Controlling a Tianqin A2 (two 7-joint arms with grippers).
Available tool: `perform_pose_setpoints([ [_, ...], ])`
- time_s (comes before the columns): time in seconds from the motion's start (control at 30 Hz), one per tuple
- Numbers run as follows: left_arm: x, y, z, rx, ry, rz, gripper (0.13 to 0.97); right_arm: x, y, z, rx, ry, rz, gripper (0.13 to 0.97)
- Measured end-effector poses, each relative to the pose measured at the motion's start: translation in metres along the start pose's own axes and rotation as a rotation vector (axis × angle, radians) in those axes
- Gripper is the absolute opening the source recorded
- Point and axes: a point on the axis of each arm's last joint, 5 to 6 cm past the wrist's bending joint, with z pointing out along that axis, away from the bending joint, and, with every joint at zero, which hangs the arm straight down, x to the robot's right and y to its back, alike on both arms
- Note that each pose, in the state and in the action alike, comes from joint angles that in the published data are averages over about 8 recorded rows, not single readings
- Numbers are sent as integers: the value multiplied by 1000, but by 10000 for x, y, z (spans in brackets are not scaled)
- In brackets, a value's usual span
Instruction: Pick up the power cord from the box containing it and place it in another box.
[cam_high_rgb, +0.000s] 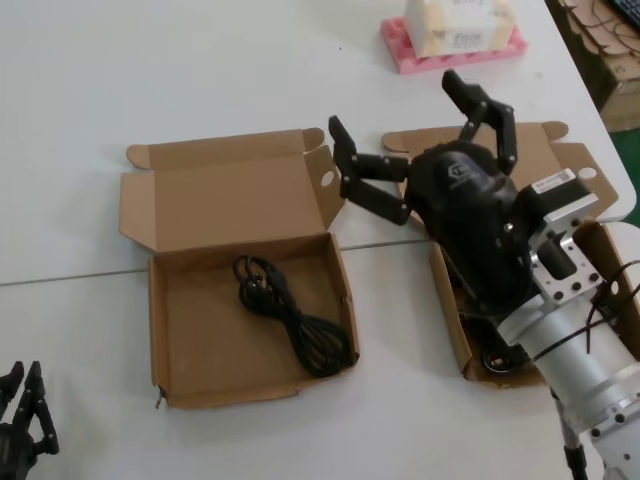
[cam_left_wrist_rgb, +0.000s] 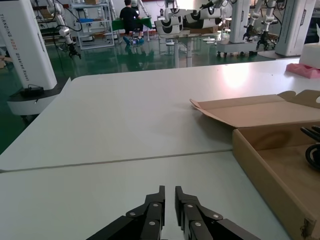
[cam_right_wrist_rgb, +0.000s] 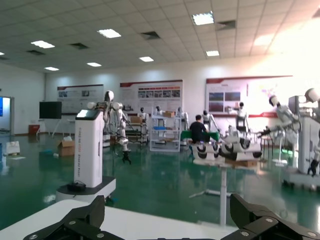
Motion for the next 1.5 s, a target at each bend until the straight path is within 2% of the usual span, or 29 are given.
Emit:
perform_pose_setpoints([
  [0.17,0,0,0,0,0,0,214,8,62,-30,-29,20,39,874],
  [0.33,0,0,0,0,0,0,286,19,130,-71,-59,42,81,935],
  [0.43,0,0,0,0,0,0,329,28,173,-99,-78,56,107,943],
  [0.57,0,0,0,0,0,0,329,41,231,-141,-102,75,141,958],
  [0.83,0,0,0,0,0,0,509,70,352,-244,-151,116,211,966],
  [0.87,0,0,0,0,0,0,509,74,368,-259,-158,121,220,966],
  [1.13,0,0,0,0,0,0,719,107,494,-391,-207,165,290,966],
  [1.43,0,0,0,0,0,0,866,146,640,-574,-261,219,369,966],
  [1.5,0,0,0,0,0,0,876,154,672,-619,-273,232,386,966],
])
